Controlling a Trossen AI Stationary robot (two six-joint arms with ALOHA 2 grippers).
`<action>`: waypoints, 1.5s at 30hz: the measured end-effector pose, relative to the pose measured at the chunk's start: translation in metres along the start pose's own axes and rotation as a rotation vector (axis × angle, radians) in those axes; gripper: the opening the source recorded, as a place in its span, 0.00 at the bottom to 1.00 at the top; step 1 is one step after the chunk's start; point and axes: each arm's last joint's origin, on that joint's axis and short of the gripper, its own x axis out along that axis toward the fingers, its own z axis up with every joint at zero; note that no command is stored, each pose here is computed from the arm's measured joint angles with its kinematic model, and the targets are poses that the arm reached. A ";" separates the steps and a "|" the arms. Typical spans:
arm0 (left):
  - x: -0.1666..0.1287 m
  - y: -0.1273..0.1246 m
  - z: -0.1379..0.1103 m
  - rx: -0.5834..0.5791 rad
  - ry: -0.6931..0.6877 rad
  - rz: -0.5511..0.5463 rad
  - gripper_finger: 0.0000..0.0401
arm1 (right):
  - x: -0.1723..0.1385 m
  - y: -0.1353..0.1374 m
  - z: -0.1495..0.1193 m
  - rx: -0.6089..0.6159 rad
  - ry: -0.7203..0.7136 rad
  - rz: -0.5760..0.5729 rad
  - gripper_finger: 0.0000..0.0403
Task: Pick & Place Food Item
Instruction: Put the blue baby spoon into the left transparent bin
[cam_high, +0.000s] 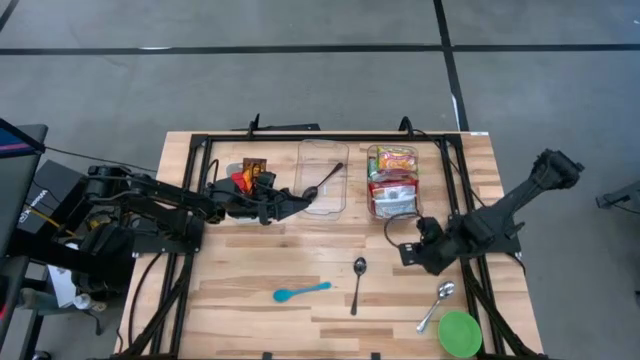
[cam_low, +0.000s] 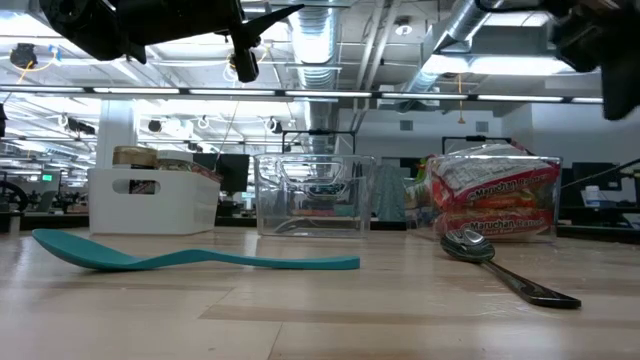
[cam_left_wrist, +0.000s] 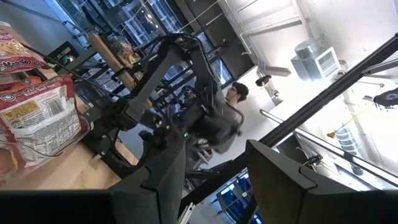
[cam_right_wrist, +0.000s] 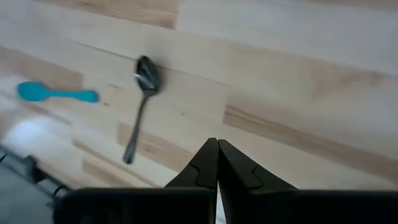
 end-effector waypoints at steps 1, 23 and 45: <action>0.000 0.000 0.000 -0.003 0.000 0.000 0.41 | 0.003 0.000 -0.003 0.011 0.000 -0.014 0.00; -0.003 -0.031 -0.020 -0.113 0.089 -0.220 0.41 | 0.035 -0.008 -0.055 0.018 -0.027 -0.106 0.00; 0.039 -0.152 -0.007 0.136 0.136 -0.499 0.41 | 0.039 -0.003 -0.048 -0.211 -0.263 -0.007 0.00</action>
